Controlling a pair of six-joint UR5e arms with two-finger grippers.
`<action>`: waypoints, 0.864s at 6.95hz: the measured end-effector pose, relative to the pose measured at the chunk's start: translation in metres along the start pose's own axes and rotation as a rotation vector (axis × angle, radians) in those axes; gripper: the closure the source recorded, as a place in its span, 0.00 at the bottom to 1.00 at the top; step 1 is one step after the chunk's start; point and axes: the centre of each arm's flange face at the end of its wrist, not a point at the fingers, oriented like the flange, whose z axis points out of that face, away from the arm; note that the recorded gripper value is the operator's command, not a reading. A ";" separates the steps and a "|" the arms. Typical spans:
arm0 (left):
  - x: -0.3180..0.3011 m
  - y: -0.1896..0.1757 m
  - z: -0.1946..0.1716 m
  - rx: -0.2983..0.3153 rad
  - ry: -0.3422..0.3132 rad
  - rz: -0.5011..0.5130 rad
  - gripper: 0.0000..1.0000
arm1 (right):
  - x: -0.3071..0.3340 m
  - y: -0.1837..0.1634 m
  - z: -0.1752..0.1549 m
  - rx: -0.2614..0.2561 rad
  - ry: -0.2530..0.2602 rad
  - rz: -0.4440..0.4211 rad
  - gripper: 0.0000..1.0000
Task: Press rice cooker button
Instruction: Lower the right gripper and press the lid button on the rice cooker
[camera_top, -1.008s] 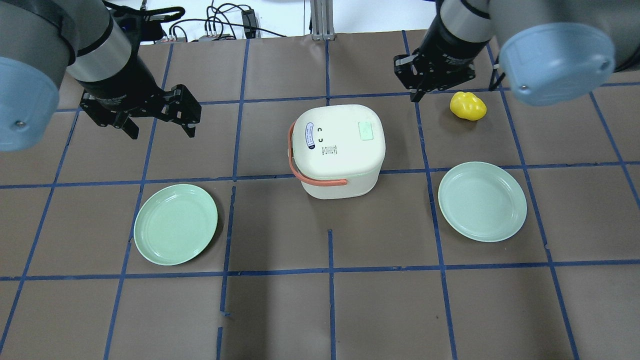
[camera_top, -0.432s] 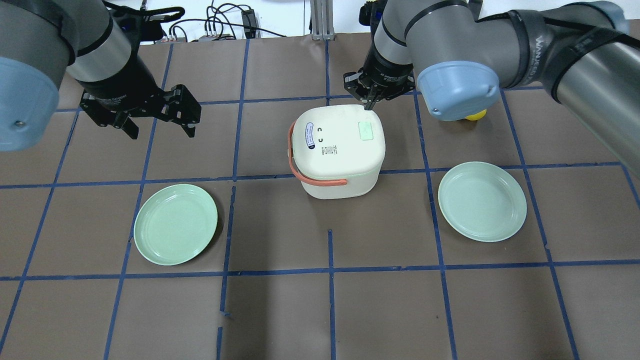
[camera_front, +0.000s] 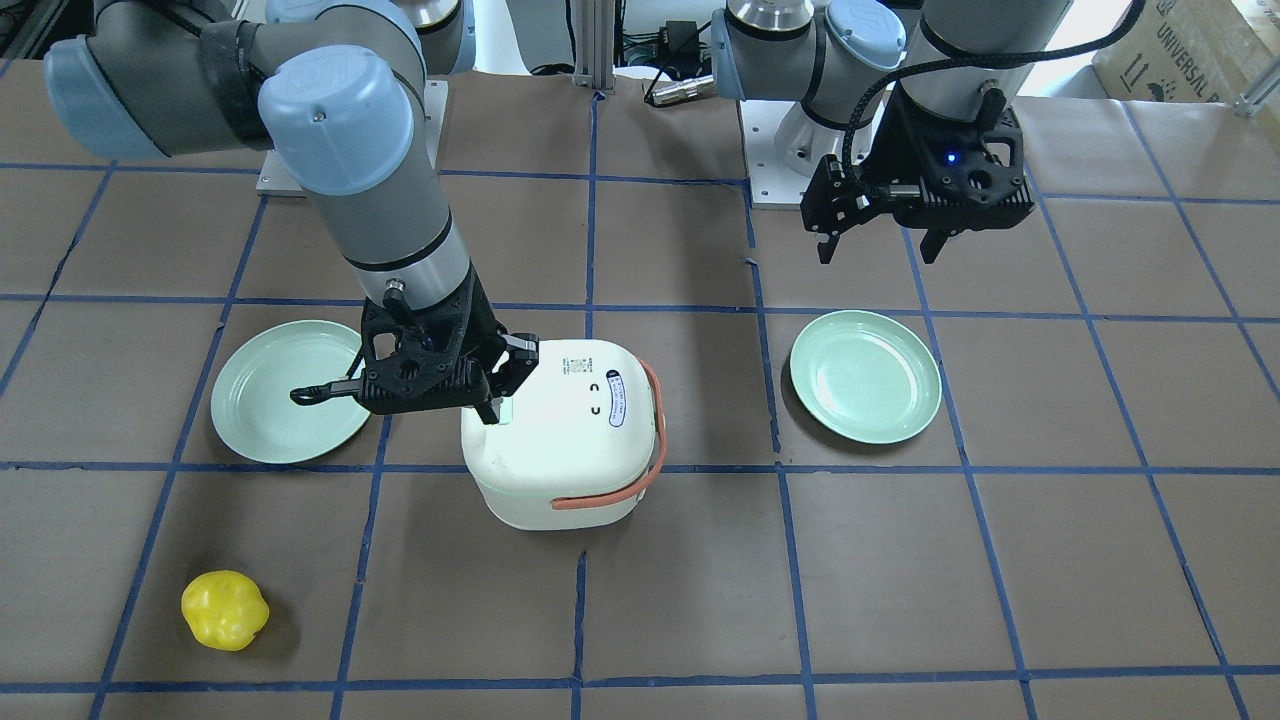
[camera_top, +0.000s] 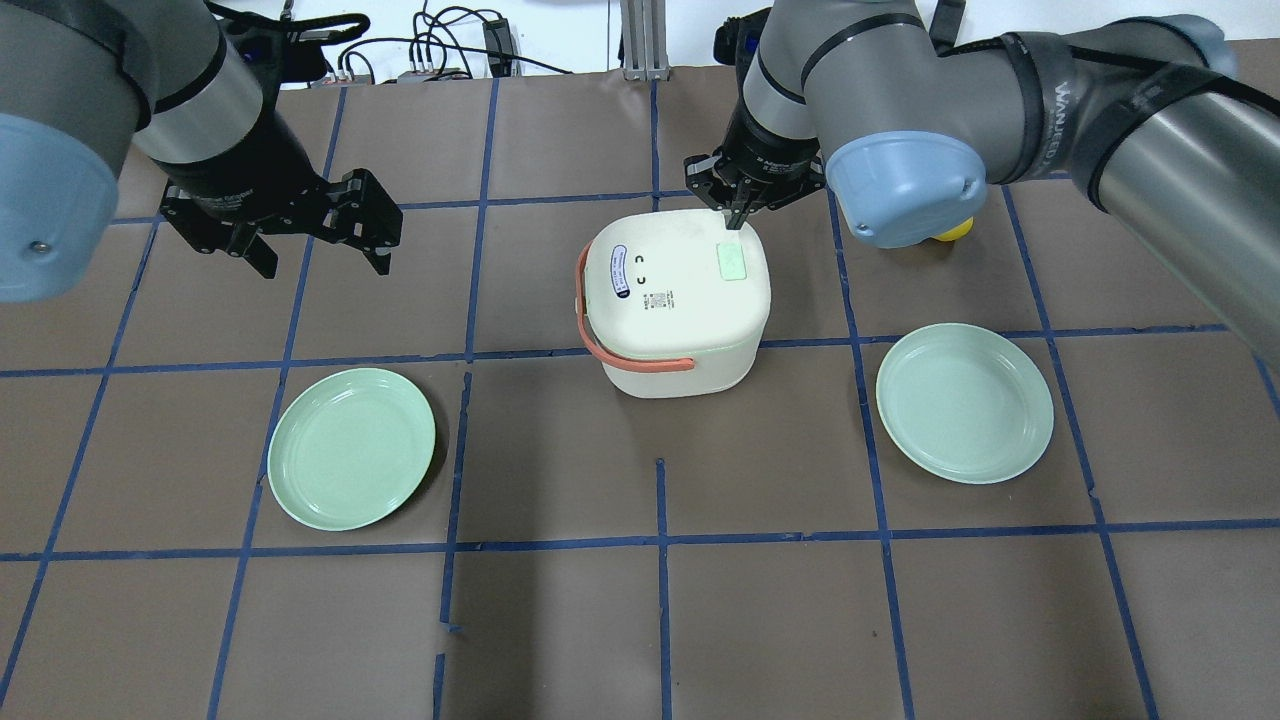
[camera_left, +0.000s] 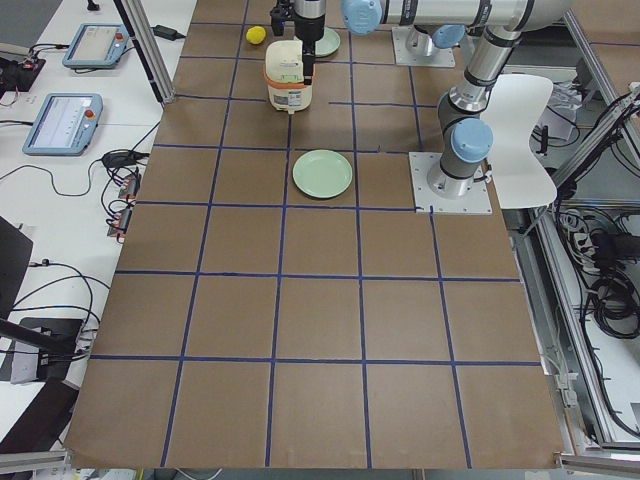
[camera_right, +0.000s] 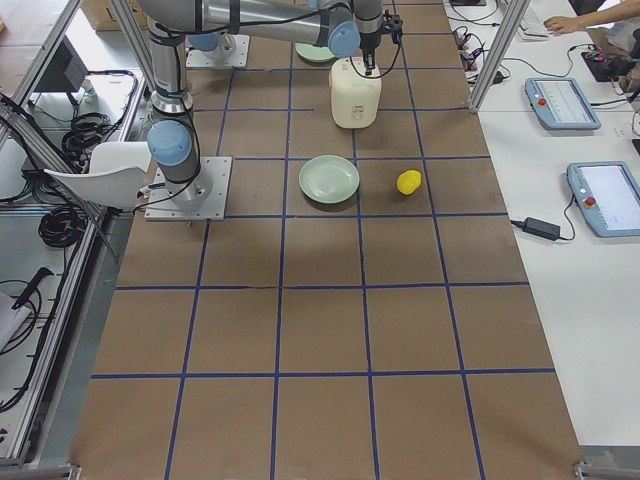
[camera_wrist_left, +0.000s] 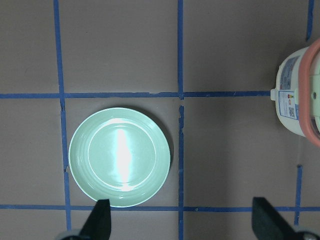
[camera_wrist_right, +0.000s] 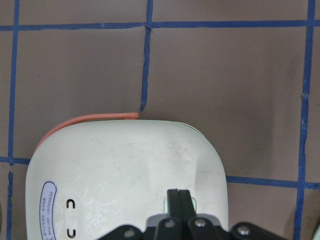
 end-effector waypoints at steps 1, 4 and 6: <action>0.000 0.000 0.000 0.000 0.000 0.000 0.00 | 0.001 0.003 0.003 -0.018 0.003 0.001 0.93; 0.000 0.000 0.000 0.000 0.000 0.000 0.00 | 0.002 0.007 0.012 -0.067 0.004 0.012 0.93; 0.000 0.000 0.000 0.000 0.000 0.000 0.00 | 0.002 0.007 0.015 -0.072 0.000 0.013 0.94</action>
